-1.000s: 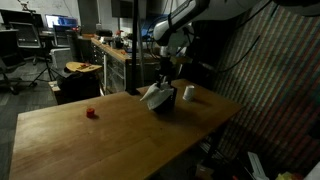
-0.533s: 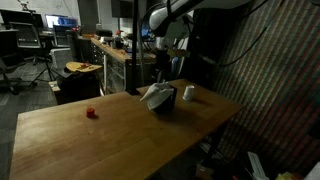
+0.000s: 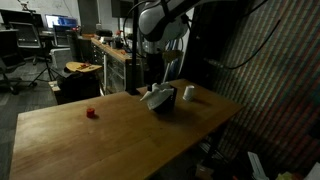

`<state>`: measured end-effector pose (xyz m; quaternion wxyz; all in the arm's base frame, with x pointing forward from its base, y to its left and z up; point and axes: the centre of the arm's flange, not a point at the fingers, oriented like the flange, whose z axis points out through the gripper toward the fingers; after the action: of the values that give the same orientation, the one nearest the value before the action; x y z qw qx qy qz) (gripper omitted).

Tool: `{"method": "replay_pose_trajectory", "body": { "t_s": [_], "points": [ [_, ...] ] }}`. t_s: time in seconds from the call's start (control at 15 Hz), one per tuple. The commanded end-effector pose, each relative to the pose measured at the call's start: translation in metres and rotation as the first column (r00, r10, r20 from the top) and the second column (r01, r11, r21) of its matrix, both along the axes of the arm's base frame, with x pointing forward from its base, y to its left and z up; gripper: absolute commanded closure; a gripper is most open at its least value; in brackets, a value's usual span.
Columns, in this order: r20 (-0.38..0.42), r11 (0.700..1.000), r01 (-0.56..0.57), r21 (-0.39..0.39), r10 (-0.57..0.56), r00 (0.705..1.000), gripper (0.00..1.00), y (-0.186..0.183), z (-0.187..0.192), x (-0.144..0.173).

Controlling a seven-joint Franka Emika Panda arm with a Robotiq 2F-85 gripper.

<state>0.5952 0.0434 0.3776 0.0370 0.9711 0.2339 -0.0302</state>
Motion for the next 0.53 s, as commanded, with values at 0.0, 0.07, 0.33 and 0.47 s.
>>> {"method": "replay_pose_trajectory", "body": {
  "t_s": [0.0, 0.07, 0.33, 0.47],
  "points": [
    [0.045, 0.982, -0.163, -0.096, 0.168, 0.985, 0.0, 0.025, 0.0, -0.021],
    [0.055, 0.971, -0.202, -0.124, 0.21, 0.976, 0.0, 0.031, -0.001, -0.021],
    [0.063, 0.925, -0.33, -0.189, 0.347, 0.936, 0.0, 0.05, -0.012, -0.027],
    [0.048, 0.893, -0.395, -0.215, 0.414, 0.909, 0.0, 0.05, -0.025, -0.03]
  ]
}}
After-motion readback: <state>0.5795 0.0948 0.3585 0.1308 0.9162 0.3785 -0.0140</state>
